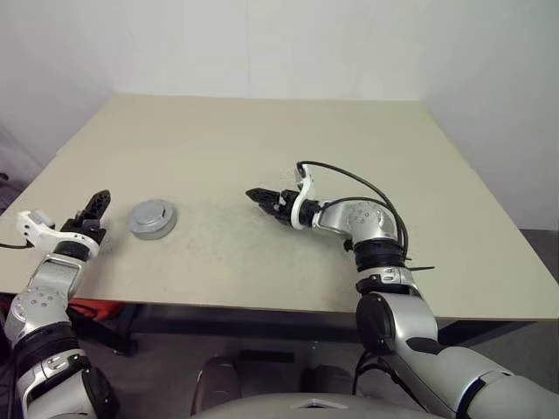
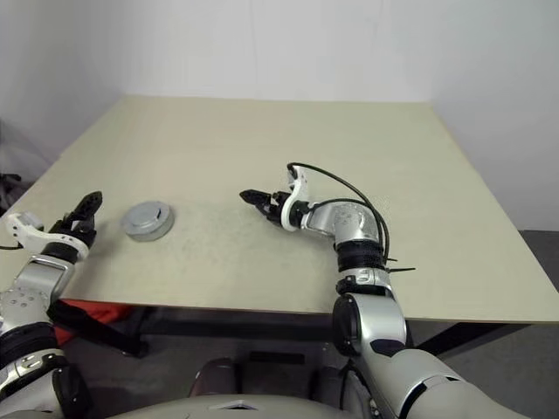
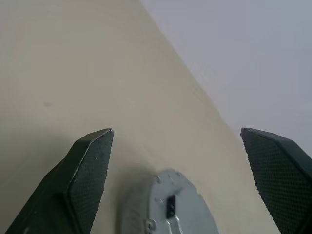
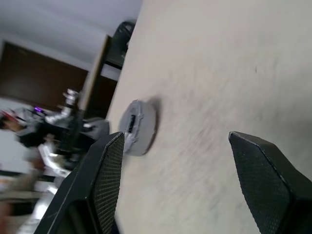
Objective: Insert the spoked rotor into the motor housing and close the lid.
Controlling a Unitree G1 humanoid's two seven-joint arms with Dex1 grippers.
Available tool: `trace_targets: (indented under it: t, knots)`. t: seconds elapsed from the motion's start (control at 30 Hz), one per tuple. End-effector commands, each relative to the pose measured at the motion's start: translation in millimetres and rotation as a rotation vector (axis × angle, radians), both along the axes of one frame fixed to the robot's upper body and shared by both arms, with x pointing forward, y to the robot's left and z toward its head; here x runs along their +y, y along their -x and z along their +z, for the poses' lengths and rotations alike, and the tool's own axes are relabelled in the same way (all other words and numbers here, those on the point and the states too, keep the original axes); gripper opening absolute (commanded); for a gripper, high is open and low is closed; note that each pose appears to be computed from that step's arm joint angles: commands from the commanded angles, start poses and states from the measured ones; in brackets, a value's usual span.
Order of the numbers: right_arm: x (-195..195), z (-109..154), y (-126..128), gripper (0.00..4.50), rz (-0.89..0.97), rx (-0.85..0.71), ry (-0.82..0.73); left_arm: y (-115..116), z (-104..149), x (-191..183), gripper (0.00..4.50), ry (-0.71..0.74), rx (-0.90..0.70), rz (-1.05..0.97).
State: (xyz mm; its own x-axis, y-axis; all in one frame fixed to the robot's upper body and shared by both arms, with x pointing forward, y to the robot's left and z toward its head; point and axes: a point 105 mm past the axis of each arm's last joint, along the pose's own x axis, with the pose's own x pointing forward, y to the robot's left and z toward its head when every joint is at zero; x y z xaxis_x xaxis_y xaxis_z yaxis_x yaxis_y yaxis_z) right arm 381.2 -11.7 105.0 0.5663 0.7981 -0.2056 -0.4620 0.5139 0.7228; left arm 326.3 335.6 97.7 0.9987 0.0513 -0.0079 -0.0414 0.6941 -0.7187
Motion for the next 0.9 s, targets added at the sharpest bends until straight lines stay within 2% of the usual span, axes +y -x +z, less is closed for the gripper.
trace_targets:
  t: [0.03, 0.2, 0.37, 0.53, 0.9]
  knots:
    - [-14.7, 24.2, -9.8, 3.51, -0.026, -0.363, 0.160, -9.1, 35.7, -41.8, 4.41, -0.198, -0.142, -0.154]
    - [-57.9, 18.8, -13.0, 3.51, 0.002, -0.541, 0.356, -13.2, 35.9, -107.2, 4.41, -0.378, -0.167, -0.440]
    - [-105.1, 15.8, -26.3, 3.51, -0.087, -0.559, 0.504, -17.3, 24.3, -146.6, 4.41, -0.551, -0.169, -0.612]
    - [-119.2, 13.8, -27.0, 3.51, -0.115, -0.560, 0.535, -22.7, 22.6, -150.3, 4.41, -0.604, -0.184, -0.635]
    - [-116.5, 11.0, -28.8, 3.51, -0.120, -0.572, 0.560, -25.0, 17.0, -149.7, 4.41, -0.609, -0.172, -0.620]
